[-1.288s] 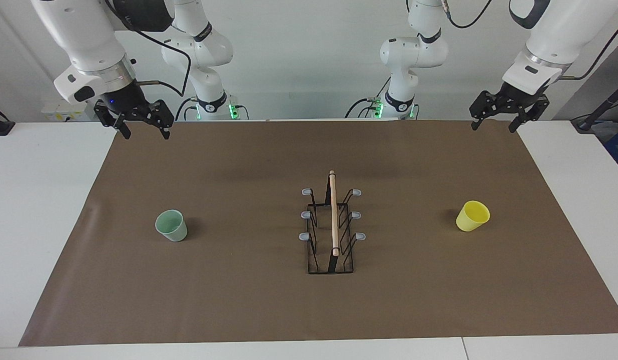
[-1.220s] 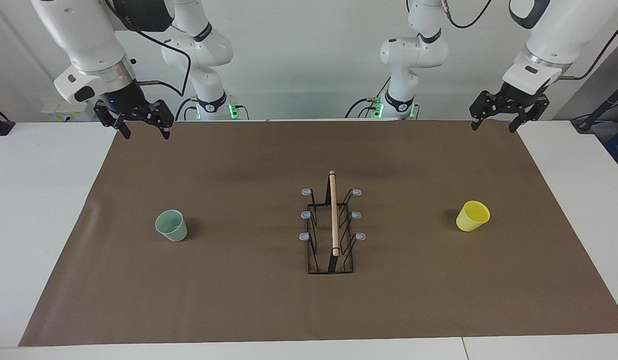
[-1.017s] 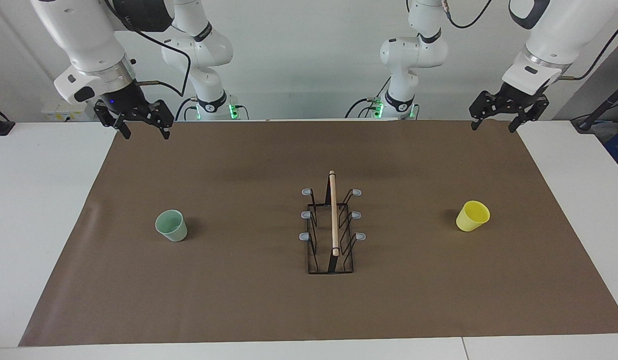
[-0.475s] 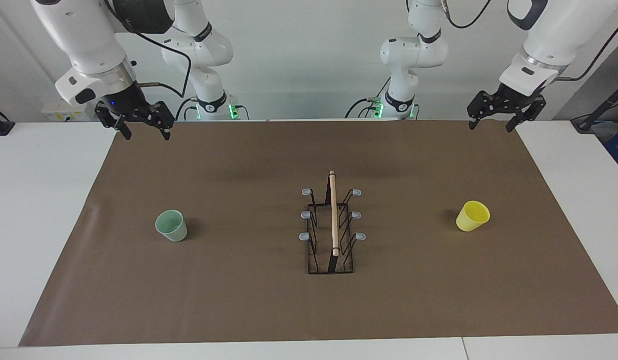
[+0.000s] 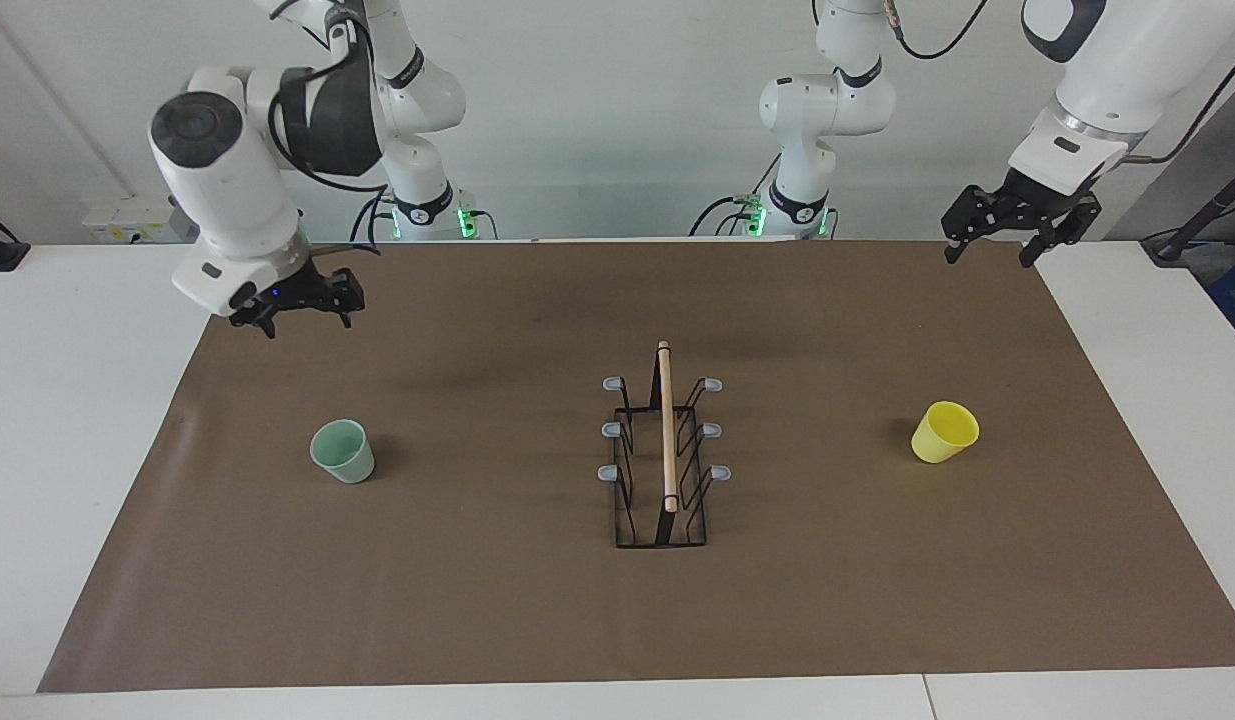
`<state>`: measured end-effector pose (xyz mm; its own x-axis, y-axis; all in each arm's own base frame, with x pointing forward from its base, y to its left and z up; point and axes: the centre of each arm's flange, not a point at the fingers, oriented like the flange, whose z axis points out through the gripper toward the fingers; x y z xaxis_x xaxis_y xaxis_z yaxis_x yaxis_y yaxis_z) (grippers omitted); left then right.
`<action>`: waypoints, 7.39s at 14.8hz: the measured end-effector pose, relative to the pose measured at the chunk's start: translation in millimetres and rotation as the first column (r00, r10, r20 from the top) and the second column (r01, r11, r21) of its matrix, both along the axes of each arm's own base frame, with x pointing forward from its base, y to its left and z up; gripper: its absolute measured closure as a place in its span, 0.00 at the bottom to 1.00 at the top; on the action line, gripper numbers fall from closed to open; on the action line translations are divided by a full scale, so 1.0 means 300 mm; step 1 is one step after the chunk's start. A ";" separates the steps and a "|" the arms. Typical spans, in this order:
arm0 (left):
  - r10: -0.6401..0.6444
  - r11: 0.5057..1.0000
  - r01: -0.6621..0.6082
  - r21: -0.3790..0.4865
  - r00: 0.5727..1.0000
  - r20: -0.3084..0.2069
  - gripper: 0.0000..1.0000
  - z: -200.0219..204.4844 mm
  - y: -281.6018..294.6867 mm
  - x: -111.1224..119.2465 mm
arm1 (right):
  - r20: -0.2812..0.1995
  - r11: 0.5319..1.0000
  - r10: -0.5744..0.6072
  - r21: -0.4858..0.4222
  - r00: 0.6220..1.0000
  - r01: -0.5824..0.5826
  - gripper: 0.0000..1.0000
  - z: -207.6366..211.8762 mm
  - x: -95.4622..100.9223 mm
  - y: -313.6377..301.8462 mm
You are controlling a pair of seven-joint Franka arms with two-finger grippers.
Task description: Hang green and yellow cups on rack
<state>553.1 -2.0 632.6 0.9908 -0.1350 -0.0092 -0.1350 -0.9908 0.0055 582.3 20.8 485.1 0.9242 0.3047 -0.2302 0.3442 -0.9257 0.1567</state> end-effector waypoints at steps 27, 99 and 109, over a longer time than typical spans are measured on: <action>0.841 0.192 -0.975 -0.111 0.222 -0.494 0.00 -0.667 0.622 0.324 | -0.632 0.096 0.772 0.013 0.066 -0.995 0.00 -0.658 0.037 0.324; 0.635 -0.405 -0.860 -0.312 -0.019 -0.772 0.34 -0.716 0.631 0.110 | 0.609 0.333 -0.632 0.772 0.479 -0.542 0.29 -0.286 -0.252 0.620; 0.860 -0.042 -0.935 -0.353 0.146 -0.489 0.34 -0.410 0.442 0.132 | 0.638 0.284 -0.645 0.711 0.421 -0.643 0.29 -0.444 -0.280 0.781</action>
<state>592.7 130.6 509.6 0.2743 0.8527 -0.4445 0.9044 -0.0717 0.4205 498.3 255.0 352.0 0.3405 -0.3457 0.8744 0.6400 -0.5960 -0.4849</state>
